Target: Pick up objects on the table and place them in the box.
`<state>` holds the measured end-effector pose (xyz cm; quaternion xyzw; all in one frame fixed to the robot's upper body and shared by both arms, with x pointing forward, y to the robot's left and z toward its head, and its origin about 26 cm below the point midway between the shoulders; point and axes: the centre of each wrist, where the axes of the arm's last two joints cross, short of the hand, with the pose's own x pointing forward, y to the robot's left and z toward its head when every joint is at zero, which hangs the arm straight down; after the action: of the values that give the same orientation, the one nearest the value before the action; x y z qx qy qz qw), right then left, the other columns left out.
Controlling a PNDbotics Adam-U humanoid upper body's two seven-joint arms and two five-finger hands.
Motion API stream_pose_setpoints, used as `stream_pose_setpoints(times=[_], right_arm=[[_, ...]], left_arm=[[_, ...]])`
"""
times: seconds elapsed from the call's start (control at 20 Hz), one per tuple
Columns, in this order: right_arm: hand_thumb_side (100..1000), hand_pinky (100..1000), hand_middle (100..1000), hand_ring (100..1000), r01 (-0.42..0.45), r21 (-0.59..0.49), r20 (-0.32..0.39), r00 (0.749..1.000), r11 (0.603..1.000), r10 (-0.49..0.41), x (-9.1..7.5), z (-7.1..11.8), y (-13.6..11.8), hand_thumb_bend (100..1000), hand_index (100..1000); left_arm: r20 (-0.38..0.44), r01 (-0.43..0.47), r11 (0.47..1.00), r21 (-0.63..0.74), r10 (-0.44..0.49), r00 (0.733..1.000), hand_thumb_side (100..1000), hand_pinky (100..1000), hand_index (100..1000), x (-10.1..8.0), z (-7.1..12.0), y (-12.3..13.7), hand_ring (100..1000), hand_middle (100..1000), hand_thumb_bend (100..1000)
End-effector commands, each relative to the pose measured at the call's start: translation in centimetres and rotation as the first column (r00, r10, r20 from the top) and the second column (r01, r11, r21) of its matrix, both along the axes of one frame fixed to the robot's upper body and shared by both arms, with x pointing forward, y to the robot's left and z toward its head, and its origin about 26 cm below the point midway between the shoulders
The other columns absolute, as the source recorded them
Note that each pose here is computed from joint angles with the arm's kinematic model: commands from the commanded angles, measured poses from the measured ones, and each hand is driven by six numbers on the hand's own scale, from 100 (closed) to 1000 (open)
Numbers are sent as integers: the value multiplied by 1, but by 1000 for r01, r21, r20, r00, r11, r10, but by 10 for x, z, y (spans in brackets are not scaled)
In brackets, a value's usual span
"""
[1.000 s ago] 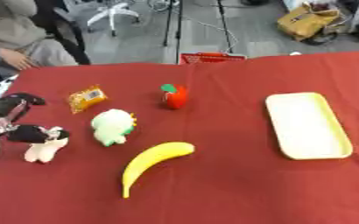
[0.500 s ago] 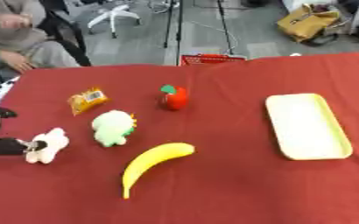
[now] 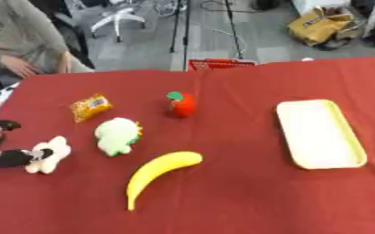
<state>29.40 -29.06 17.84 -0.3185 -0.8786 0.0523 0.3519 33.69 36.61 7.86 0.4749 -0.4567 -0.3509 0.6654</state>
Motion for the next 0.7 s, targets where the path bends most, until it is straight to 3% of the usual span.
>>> stream_pose_setpoints(times=[0.05,0.45,0.7], right_arm=[[665,594,612,619,-11,-15,32,999,1000,12,-3,10,1,251,736],[667,594,613,619,-9,-14,32,999,1000,10,-3,10,1,251,736],[667,594,613,619,-9,-15,31,999,1000,10,-3,10,1,251,736]], left_arm=[[19,35,999,0,-35,999,499,758,857,8,5,-1,813,788,856],[-95,48,999,17,-47,994,480,772,853,10,2,-1,809,784,834],[-117,26,999,21,-23,993,476,762,850,8,-1,1,801,782,834]])
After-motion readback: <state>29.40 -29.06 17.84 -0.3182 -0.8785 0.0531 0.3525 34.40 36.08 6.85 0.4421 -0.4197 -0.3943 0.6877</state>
